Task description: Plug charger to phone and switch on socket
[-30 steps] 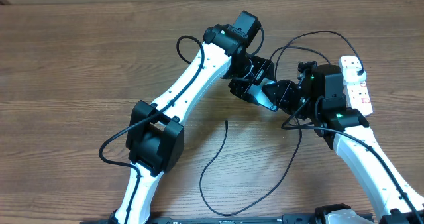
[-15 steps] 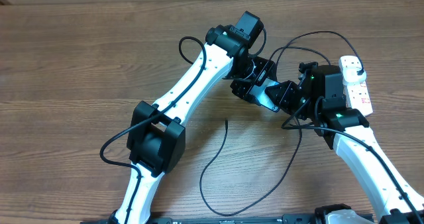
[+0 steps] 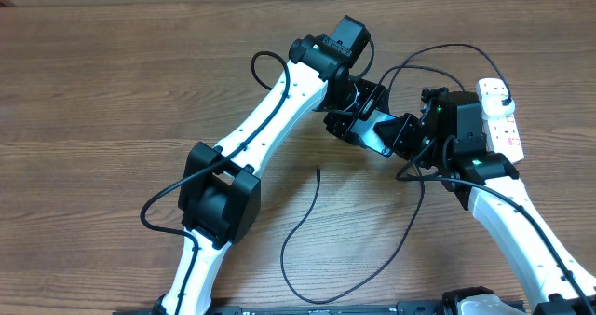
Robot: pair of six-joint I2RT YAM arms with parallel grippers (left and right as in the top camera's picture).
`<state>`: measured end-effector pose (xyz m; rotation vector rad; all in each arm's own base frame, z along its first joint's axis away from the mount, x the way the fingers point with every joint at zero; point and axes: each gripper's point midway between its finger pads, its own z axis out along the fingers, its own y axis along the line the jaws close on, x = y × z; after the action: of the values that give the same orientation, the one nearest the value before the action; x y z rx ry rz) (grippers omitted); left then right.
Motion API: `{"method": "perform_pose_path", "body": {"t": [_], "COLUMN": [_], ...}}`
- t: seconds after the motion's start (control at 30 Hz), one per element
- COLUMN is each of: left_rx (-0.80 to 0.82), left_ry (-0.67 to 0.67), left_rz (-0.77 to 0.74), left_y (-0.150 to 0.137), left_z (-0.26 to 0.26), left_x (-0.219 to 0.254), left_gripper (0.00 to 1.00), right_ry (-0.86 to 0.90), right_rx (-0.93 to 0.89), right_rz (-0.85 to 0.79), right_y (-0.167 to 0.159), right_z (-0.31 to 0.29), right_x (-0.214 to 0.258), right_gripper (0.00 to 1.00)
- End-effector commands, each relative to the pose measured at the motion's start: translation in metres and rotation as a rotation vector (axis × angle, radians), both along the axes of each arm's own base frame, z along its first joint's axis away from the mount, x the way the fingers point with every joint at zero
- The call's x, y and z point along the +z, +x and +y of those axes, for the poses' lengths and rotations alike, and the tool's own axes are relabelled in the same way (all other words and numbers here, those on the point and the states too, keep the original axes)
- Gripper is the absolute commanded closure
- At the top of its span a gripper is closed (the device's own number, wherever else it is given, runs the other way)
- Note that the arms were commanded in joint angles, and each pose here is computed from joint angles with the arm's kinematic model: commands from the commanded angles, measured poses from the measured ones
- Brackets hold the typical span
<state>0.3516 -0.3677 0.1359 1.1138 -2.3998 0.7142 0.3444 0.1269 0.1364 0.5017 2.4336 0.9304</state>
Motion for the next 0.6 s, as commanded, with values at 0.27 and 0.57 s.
{"method": "perform_pose_path", "body": {"t": [0.27,0.57], "left_rx": [0.007,-0.004], "left_ry": [-0.014,-0.023], "left_rz": [-0.013,-0.034], "left_y": [0.0019,0.0088], "left_z": [-0.0053,0.0013], "left_x": [0.009,0.0095], "left_gripper": [0.2,0.0], "right_ry": [-0.009,-0.006], "right_rx": [0.017,0.016], "right_rz": [-0.042,-0.058], "right_y": [0.0064,0.0091], "right_z": [0.0025,0.0026], "right_x": [0.011,0.0137], "right_gripper": [0.96,0.96]}}
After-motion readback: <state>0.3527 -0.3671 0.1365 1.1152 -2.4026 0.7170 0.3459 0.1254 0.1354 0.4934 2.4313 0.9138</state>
